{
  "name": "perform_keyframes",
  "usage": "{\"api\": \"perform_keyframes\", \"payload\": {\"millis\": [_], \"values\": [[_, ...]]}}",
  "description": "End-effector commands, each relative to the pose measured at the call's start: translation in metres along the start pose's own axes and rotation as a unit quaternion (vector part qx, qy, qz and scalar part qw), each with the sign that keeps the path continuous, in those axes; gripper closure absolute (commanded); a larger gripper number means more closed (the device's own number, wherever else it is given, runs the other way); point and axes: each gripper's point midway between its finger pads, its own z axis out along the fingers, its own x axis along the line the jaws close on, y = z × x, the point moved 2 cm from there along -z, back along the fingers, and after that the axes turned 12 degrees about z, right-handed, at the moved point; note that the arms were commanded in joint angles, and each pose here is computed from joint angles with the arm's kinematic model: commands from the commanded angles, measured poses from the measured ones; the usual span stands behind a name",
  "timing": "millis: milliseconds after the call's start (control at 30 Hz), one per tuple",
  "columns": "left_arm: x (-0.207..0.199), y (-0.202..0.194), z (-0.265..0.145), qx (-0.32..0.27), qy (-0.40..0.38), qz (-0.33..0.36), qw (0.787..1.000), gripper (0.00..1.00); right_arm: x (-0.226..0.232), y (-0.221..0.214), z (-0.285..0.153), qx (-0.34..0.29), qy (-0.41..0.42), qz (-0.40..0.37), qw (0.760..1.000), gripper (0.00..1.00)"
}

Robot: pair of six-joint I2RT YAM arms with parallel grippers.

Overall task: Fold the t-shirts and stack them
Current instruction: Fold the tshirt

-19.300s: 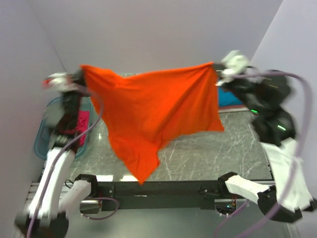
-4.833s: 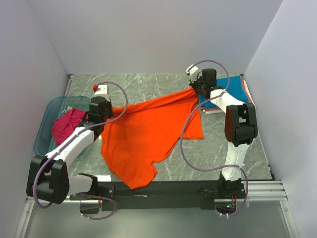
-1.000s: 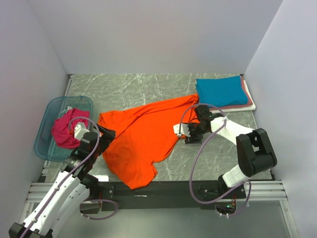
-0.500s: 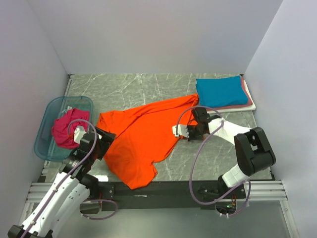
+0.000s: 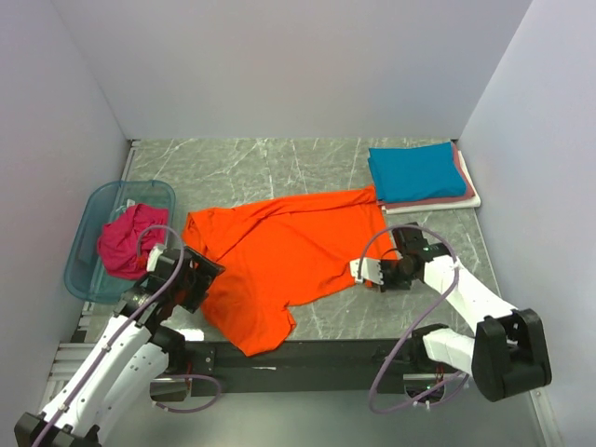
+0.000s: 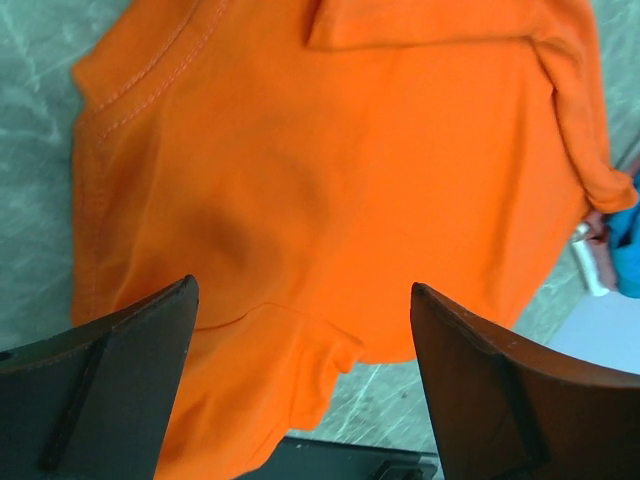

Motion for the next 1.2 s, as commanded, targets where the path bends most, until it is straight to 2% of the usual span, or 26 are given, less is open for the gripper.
{"api": "perform_keyframes", "payload": {"millis": [0, 200, 267, 433, 533, 600, 633, 800, 833, 900, 967, 1000, 1167], "values": [[-0.011, 0.000, -0.010, 0.022, -0.004, 0.007, 1.000, 0.08, 0.029, -0.027, -0.006, 0.028, 0.044, 0.009, 0.999, 1.00], [-0.014, -0.006, -0.007, 0.044, -0.006, 0.025, 0.999, 0.09, 0.032, -0.056, -0.011, 0.054, 0.019, 0.032, 0.998, 1.00], [-0.014, -0.012, -0.005, 0.063, -0.008, 0.037, 0.997, 0.09, 0.031, -0.061, -0.011, 0.059, 0.010, 0.038, 0.997, 0.96], [-0.010, -0.021, -0.006, 0.096, 0.001, 0.078, 0.992, 0.09, 0.036, -0.064, -0.013, 0.055, 0.020, 0.051, 0.997, 0.96], [-0.015, -0.011, -0.013, 0.072, -0.006, 0.090, 0.993, 0.08, 0.040, -0.069, -0.015, 0.056, 0.019, 0.049, 0.997, 0.93], [-0.024, 0.006, -0.013, 0.024, -0.020, 0.097, 0.995, 0.08, 0.042, -0.067, -0.017, 0.051, 0.021, 0.049, 0.997, 0.84], [-0.027, 0.012, -0.013, 0.007, -0.027, 0.109, 0.994, 0.07, 0.040, -0.060, -0.019, 0.034, 0.017, 0.051, 0.998, 0.70], [-0.063, 0.061, -0.005, -0.107, -0.057, 0.155, 0.980, 0.05, 0.023, -0.027, -0.044, -0.034, 0.005, 0.077, 0.996, 0.56], [-0.066, 0.065, 0.004, -0.108, -0.051, 0.193, 0.974, 0.06, 0.019, -0.023, -0.049, -0.043, 0.001, 0.082, 0.996, 0.55], [-0.077, 0.081, 0.019, -0.117, -0.038, 0.209, 0.970, 0.08, 0.004, -0.010, -0.060, -0.074, -0.024, 0.102, 0.992, 0.55], [-0.083, 0.099, 0.028, -0.119, -0.038, 0.239, 0.963, 0.16, -0.011, 0.002, -0.071, -0.109, -0.048, 0.124, 0.985, 0.54], [-0.087, 0.099, 0.041, -0.101, -0.051, 0.258, 0.959, 0.21, -0.017, 0.005, -0.073, -0.122, -0.055, 0.139, 0.981, 0.54], [-0.087, 0.125, 0.069, -0.086, -0.046, 0.244, 0.965, 0.36, -0.065, 0.022, -0.097, -0.199, -0.115, 0.242, 0.943, 0.54]]}}
